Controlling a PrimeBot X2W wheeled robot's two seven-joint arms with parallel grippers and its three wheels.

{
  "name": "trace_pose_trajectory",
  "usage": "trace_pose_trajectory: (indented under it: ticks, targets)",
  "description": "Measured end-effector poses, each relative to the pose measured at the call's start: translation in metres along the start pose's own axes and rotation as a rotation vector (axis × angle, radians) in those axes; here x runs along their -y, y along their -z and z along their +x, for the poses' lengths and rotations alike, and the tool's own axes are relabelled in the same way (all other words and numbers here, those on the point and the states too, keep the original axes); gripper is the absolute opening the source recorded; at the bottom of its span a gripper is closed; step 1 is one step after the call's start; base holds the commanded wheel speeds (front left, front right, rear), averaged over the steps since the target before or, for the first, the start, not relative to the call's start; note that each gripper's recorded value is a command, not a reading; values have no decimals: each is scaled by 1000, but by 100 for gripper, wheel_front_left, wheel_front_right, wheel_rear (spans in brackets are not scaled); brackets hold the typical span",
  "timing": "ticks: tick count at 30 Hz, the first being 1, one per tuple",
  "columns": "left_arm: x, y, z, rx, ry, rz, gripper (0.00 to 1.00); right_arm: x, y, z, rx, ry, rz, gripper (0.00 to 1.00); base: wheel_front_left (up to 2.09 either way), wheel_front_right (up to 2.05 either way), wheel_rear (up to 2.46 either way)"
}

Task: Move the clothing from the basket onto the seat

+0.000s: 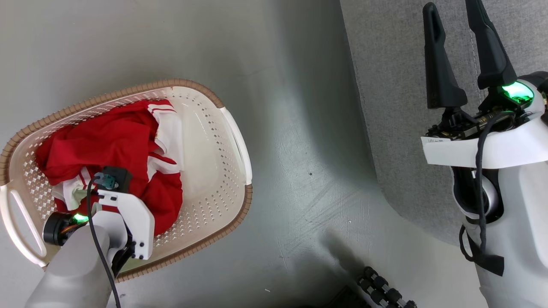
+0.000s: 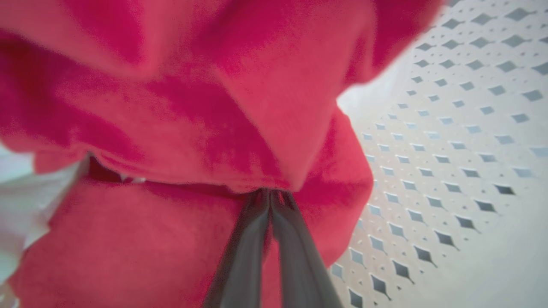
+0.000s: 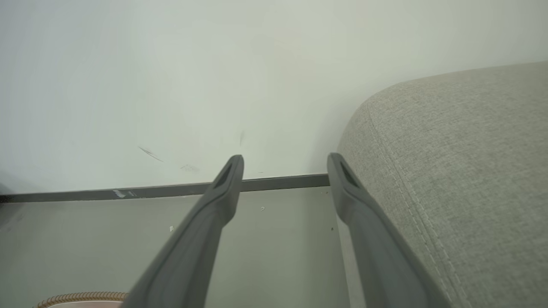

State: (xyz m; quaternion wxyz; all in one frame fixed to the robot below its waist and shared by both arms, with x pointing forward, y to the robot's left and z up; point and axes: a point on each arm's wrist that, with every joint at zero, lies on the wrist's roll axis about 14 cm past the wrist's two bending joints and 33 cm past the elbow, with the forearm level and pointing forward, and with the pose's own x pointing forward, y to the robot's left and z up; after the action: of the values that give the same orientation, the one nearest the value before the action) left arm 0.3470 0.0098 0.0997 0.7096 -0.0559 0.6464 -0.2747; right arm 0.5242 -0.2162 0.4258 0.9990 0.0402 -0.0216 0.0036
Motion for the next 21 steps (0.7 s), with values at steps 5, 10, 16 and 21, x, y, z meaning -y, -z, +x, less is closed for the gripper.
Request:
trace_pose_trajectory:
  ticks: [5,10,16,21]
  targets:
    - [3,-18,-3,63,8,-9,0,0,-5,2,20,9,52,100,0,0,0]
    - [3,-35,-9,127,13,-17,0,-1,-10,3,34,6,56,100,0,0,0]
    - [2,-55,-20,206,11,-13,0,-3,-22,8,67,-2,52,100,0,0,0]
    - [16,-76,-31,287,46,-14,0,-4,-37,13,108,-7,50,100,0,0,0]
